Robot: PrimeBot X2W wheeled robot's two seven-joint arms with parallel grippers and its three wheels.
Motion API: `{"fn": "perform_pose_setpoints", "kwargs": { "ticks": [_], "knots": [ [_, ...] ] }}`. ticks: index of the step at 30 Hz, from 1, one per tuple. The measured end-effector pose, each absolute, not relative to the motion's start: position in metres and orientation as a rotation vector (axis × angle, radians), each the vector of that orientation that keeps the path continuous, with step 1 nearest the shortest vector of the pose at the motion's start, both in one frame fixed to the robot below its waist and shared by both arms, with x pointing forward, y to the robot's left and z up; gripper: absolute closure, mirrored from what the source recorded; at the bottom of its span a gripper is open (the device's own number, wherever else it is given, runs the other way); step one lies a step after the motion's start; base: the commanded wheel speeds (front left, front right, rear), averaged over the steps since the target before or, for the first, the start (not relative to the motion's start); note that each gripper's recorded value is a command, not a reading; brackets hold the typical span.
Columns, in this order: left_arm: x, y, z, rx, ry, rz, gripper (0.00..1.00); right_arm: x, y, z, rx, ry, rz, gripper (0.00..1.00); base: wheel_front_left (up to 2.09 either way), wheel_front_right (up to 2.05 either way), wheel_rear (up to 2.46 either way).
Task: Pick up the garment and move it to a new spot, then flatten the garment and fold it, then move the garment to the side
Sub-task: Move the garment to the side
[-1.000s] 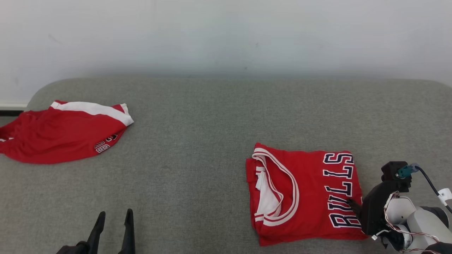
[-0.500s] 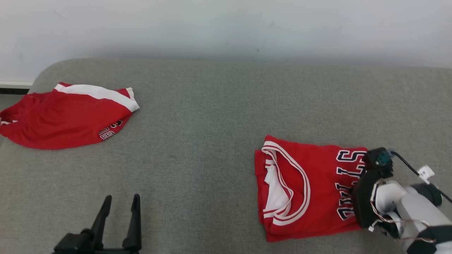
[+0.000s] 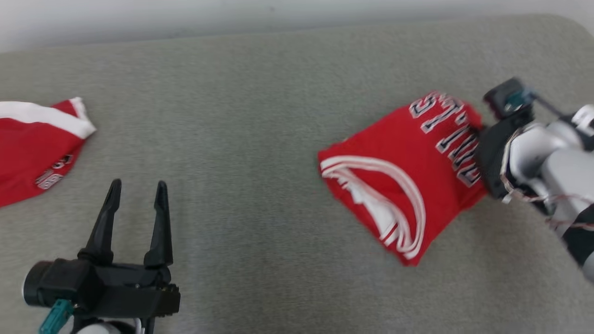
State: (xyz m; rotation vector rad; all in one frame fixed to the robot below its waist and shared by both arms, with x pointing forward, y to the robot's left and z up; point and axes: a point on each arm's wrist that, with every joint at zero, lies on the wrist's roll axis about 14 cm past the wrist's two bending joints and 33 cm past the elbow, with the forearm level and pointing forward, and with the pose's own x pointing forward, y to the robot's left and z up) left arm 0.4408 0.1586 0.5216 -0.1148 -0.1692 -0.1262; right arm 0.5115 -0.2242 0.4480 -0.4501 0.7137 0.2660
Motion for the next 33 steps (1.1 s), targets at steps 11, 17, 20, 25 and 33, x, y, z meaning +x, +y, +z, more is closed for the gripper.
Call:
{"fn": "perform_pose_setpoints", "kwargs": {
  "ticks": [11,17,20,25,33],
  "knots": [
    [0.497,0.084,0.5,-0.077,-0.189,-0.388,0.0,0.529,-0.367,0.47,-0.472,0.631,-0.067,1.0,0.0,0.0,0.0],
    [0.513,0.052,0.475,-0.101,-0.17,-0.494,0.0,0.519,-0.432,0.475,-0.586,0.619,-0.195,1.0,0.0,0.0,0.0],
    [0.519,0.042,0.462,-0.111,-0.159,-0.525,0.0,0.515,-0.451,0.473,-0.654,0.63,-0.218,1.0,0.0,0.0,0.0],
    [0.526,0.032,0.442,-0.128,-0.132,-0.562,0.0,0.517,-0.469,0.475,-0.784,0.639,-0.22,1.0,0.0,0.0,0.0],
    [0.529,0.028,0.439,-0.153,-0.131,-0.557,0.0,0.523,-0.472,0.481,-0.88,0.596,-0.195,0.0,0.0,0.0,0.0]
  ]
}}
